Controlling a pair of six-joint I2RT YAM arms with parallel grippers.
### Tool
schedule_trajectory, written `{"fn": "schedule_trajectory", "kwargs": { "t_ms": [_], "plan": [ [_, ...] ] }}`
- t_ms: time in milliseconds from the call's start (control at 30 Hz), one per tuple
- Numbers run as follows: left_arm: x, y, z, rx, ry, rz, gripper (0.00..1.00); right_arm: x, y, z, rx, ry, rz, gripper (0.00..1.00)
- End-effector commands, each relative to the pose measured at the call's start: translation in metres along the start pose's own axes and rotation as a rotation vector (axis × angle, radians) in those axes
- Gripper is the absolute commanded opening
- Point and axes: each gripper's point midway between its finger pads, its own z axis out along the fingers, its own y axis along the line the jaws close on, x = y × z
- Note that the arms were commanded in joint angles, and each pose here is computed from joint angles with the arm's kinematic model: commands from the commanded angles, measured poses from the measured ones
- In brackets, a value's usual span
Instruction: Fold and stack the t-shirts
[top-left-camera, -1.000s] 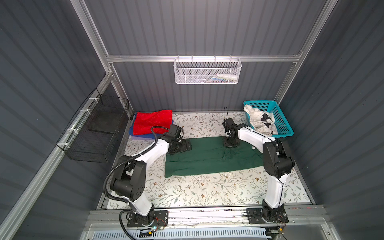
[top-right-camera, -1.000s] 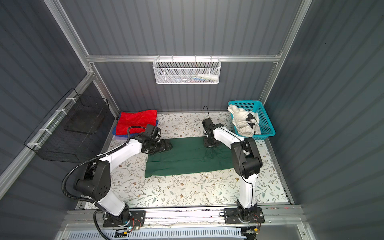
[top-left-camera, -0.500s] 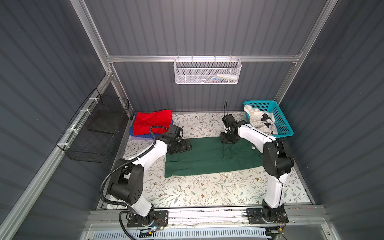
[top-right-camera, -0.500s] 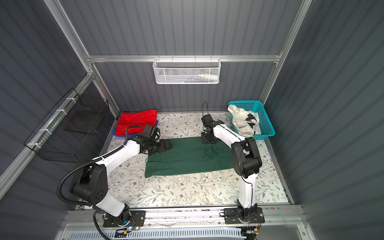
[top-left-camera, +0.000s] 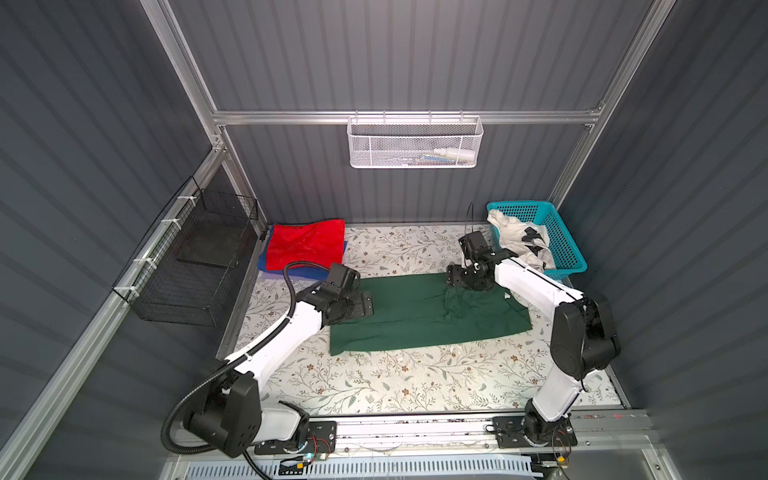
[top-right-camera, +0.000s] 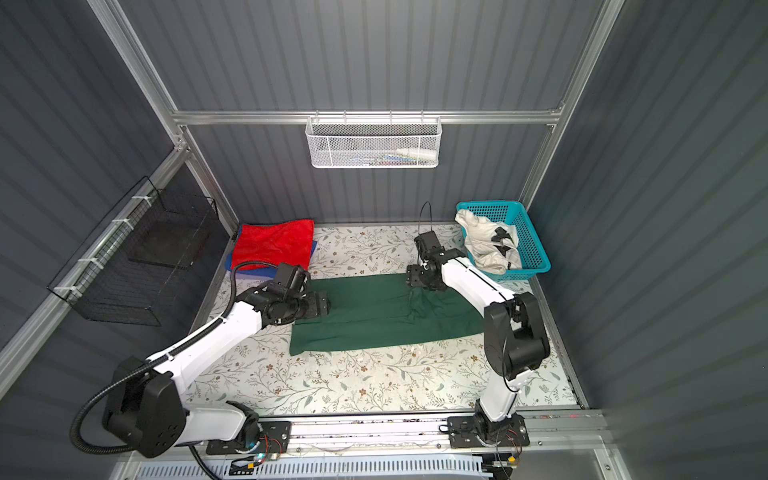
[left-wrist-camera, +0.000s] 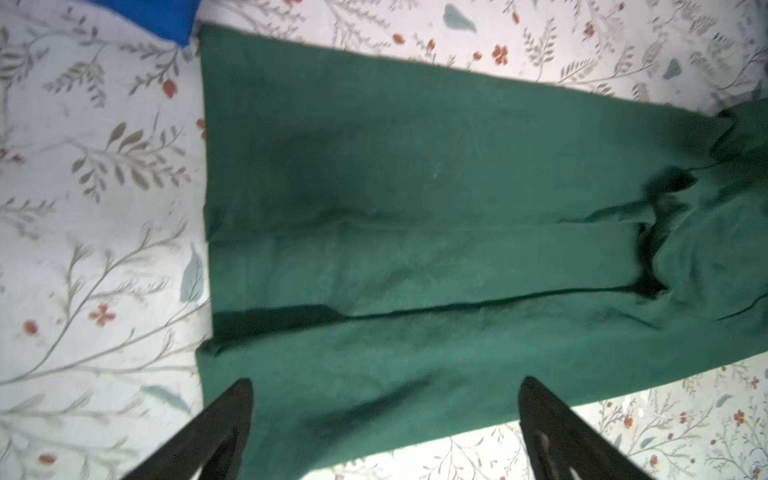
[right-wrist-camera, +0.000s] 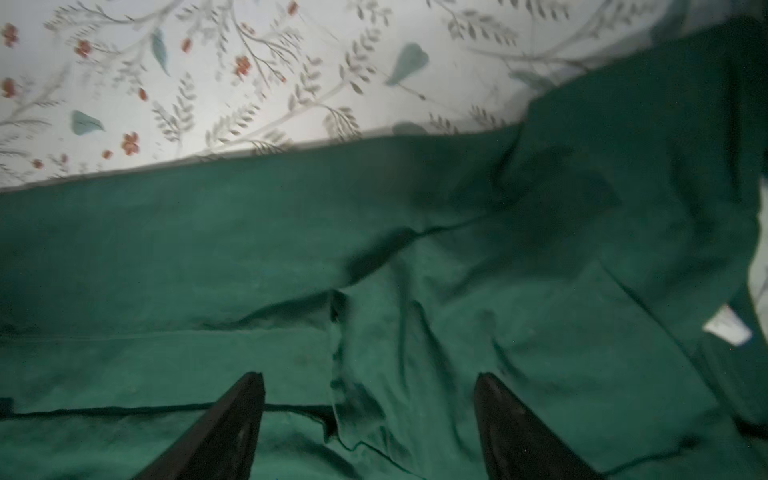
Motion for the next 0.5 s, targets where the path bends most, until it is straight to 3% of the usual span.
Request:
{"fn": "schedule_trajectory", "kwargs": {
  "t_ms": [0,67,233,433,467],
  "plan": [
    [0.035,0.044,0.001,-0.176,0.059,-0.055,1.00,0.029,-0.025,0.003,0.082,0.031,0.097,0.80],
    [0.047,0.053,0.001,-0.199,0.072,-0.097,0.96,0.044,-0.034,0.005,0.109,0.045,0.127,0.79],
    [0.069,0.050,0.014,-0.121,0.087,-0.193,0.75,0.064,-0.045,0.014,0.127,0.090,0.181,0.77],
    [0.085,0.055,0.031,-0.145,0.153,-0.189,0.62,0.062,-0.048,0.022,0.119,0.101,0.217,0.76],
    [0.087,0.057,0.033,-0.158,0.162,-0.183,0.55,0.062,-0.050,0.024,0.123,0.103,0.222,0.76]
  ]
}}
